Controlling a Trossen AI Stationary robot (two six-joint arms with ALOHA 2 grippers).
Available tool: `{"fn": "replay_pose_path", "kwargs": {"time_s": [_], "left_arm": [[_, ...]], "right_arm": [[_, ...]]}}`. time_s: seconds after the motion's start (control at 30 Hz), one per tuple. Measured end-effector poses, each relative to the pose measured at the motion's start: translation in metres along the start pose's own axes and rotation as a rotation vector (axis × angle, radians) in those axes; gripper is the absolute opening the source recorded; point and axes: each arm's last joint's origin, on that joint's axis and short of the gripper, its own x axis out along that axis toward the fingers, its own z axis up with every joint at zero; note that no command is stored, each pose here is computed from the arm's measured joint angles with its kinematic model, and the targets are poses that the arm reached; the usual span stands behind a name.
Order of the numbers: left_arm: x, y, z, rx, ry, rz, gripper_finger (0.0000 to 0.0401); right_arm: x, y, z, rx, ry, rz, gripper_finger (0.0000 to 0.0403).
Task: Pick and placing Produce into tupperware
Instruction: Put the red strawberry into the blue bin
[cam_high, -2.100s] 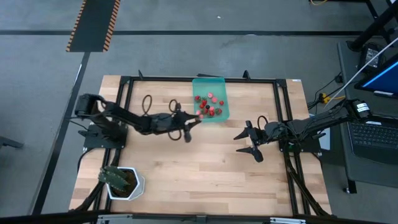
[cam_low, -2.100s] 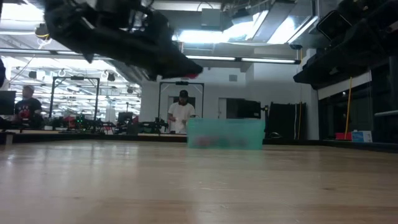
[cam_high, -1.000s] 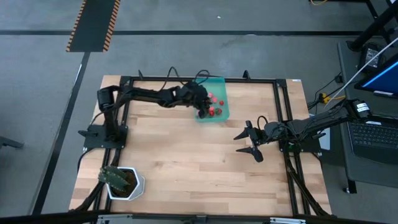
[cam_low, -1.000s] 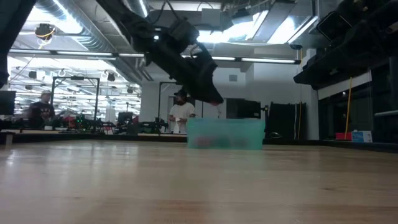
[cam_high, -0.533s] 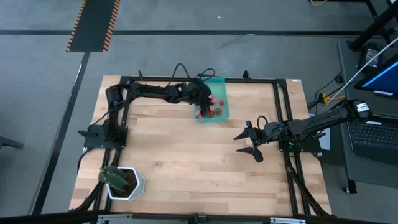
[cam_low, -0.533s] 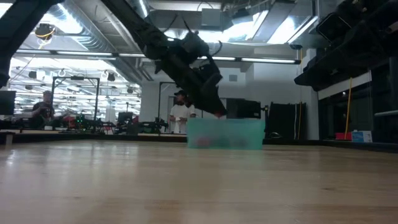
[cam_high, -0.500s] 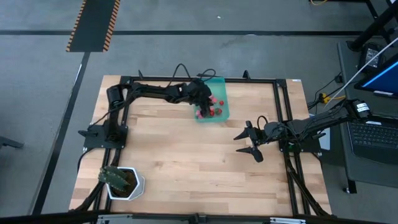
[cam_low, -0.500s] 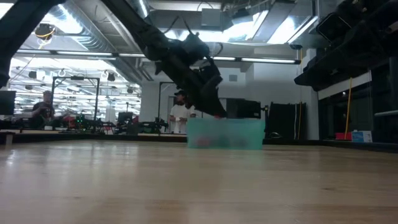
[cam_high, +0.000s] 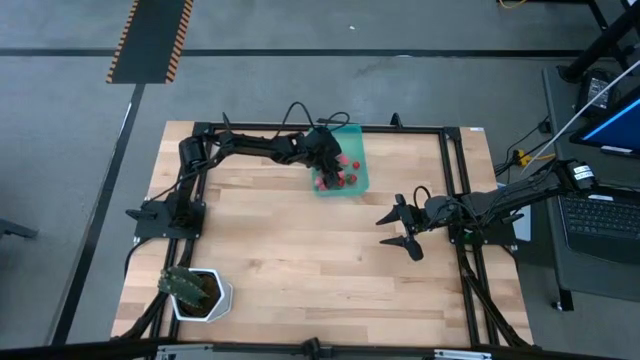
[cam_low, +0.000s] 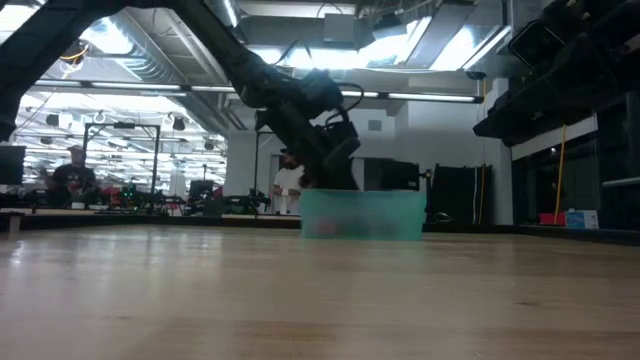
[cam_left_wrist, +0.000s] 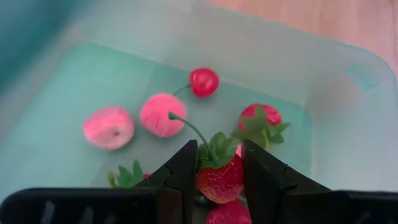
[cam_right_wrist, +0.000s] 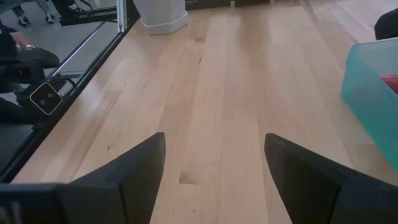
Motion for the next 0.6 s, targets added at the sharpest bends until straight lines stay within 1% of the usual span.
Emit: {"fn": "replay_pose_path", "kwargs": {"time_s": [0.17,0.27,0.37,0.6], "left_arm": [[0.004,0.003,-0.006,-0.009,0.04,0.005,0.0092],[0.006,0.002,-0.006,-0.006,0.026,0.003,0.0092],[0.009,0.003,-0.01,-0.012,0.056,0.003,0.0092],[0.01,0.002,-0.009,-0.006,0.036,0.001,0.0092]], "right_arm": [[0.0,0.0,0.0,0.0,0.0,0.0,0.0275],[0.0,0.0,0.0,0.0,-0.001,0.0,0.0275],[0.0,0.0,0.0,0.0,-0.001,0.0,0.0275],[0.0,0.0,0.0,0.0,-0.001,0.0,0.0275]]}}
